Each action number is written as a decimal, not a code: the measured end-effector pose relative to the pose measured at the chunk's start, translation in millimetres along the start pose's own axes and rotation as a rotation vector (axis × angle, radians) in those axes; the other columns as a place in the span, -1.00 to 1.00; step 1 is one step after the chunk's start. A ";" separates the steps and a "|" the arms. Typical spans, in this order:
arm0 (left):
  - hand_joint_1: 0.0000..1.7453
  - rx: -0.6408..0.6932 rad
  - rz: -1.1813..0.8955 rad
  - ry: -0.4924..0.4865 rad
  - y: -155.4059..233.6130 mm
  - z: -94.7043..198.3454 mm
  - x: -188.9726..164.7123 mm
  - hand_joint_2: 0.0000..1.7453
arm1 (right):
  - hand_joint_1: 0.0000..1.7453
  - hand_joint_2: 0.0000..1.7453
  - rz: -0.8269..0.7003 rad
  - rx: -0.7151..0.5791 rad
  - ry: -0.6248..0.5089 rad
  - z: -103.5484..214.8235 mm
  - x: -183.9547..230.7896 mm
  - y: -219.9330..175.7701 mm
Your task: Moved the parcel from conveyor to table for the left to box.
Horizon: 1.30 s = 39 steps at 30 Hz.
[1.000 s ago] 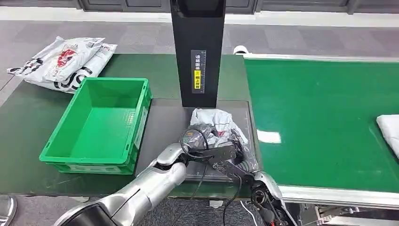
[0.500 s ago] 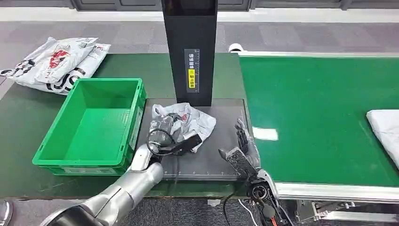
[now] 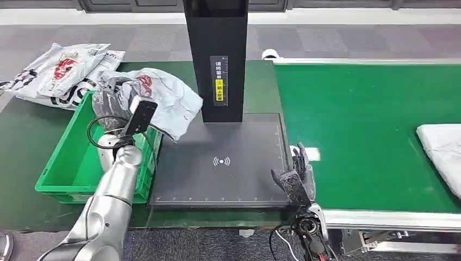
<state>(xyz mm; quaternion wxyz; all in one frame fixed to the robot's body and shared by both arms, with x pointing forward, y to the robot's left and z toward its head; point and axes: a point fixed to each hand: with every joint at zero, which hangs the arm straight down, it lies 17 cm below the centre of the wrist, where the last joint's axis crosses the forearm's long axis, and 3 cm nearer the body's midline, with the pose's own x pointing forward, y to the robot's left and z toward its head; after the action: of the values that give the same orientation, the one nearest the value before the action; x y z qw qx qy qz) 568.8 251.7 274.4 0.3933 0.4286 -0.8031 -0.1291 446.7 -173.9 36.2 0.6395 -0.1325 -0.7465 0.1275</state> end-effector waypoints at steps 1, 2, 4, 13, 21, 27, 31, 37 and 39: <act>1.00 0.007 -0.001 0.004 2.4 -0.8 -1.7 1.00 | -1.00 1.00 -0.001 0.000 0.001 0.3 -0.6 0.0; 1.00 0.019 -0.003 0.004 6.5 -2.1 -3.4 1.00 | -1.00 1.00 -0.008 -0.011 0.007 0.5 -2.6 -2.9; 1.00 0.053 -0.003 0.010 18.0 -5.5 -8.5 1.00 | -1.00 1.00 -0.027 -0.041 0.004 0.6 -3.5 -9.9; 1.00 0.236 0.015 0.259 105.0 -7.9 -122.6 1.00 | -1.00 1.00 -0.094 -0.229 0.006 6.2 -7.5 -79.5; 1.00 -0.347 -0.347 0.614 12.8 82.8 -220.7 1.00 | -1.00 1.00 -0.073 -0.376 0.014 29.4 -4.3 -141.6; -1.00 -0.793 -0.410 0.622 -60.8 150.2 -213.2 1.00 | -1.00 1.00 -0.047 -0.410 0.010 41.2 4.2 -161.7; -1.00 -0.846 -0.428 0.618 -70.9 160.8 -208.6 1.00 | -1.00 1.00 -0.037 -0.418 0.002 41.8 7.3 -166.0; -1.00 -0.632 -0.414 0.626 -48.4 126.7 -207.4 -1.00 | -1.00 1.00 -0.024 -0.425 0.004 43.8 9.1 -168.2; -1.00 -0.509 -0.355 0.593 -35.7 99.3 -199.2 -1.00 | -1.00 1.00 -0.017 -0.433 0.013 44.4 7.9 -169.8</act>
<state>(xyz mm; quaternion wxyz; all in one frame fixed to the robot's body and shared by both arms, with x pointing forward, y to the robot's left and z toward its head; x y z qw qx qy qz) 580.5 374.7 85.9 0.6720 0.4680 -0.5116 -0.2601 395.8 -330.3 97.9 0.6021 -0.2614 -0.7532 -0.0420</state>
